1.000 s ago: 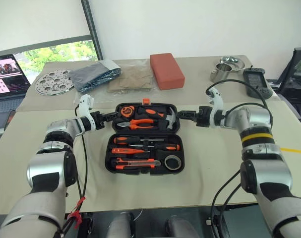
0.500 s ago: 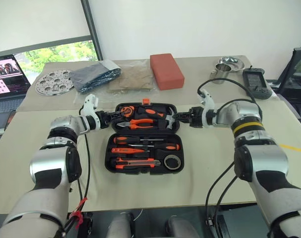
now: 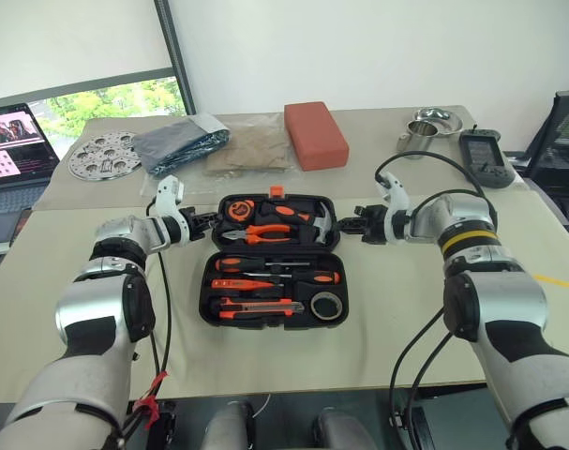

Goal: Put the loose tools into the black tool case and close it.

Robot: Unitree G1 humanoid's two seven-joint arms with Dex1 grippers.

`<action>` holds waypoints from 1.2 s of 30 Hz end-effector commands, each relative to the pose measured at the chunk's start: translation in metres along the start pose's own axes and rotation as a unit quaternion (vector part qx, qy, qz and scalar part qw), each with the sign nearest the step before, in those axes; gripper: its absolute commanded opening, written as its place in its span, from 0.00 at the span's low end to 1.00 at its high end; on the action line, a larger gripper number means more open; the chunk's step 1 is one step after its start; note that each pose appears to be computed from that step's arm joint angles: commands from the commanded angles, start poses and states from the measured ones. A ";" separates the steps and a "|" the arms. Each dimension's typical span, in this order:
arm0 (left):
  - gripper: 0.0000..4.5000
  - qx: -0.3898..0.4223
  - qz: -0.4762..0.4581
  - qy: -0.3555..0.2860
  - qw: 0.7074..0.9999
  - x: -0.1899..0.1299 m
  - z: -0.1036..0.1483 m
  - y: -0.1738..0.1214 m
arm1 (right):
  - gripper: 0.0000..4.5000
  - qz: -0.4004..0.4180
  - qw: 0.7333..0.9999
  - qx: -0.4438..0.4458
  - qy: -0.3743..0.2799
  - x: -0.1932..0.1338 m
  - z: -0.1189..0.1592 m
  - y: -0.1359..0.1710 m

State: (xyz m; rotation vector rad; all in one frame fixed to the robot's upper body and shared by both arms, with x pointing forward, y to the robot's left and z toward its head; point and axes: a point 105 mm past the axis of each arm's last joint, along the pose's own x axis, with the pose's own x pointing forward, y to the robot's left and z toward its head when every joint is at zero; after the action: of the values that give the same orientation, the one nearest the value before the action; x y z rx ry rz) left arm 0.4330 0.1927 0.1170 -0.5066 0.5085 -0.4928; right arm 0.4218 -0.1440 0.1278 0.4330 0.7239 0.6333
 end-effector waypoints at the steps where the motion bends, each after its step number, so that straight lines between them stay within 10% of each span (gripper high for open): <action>1: 0.02 -0.002 -0.039 -0.020 0.999 0.003 0.011 -0.015 | 0.00 0.029 0.998 -0.029 -0.041 0.000 0.023 0.018; 22: 0.02 0.133 -0.143 -0.092 0.976 -0.014 0.047 -0.041 | 0.00 0.100 0.966 -0.171 -0.166 -0.026 0.056 0.034; 36: 0.02 0.346 -0.138 -0.076 0.925 -0.023 0.027 -0.028 | 0.00 0.138 0.913 -0.320 -0.211 -0.049 0.016 0.034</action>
State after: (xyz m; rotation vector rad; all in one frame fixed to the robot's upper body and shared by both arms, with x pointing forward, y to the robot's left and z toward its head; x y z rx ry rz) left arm 0.4227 0.1931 0.1522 -0.0383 0.1422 -0.8270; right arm 0.4012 -0.1631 0.1473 0.1249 0.1972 0.8644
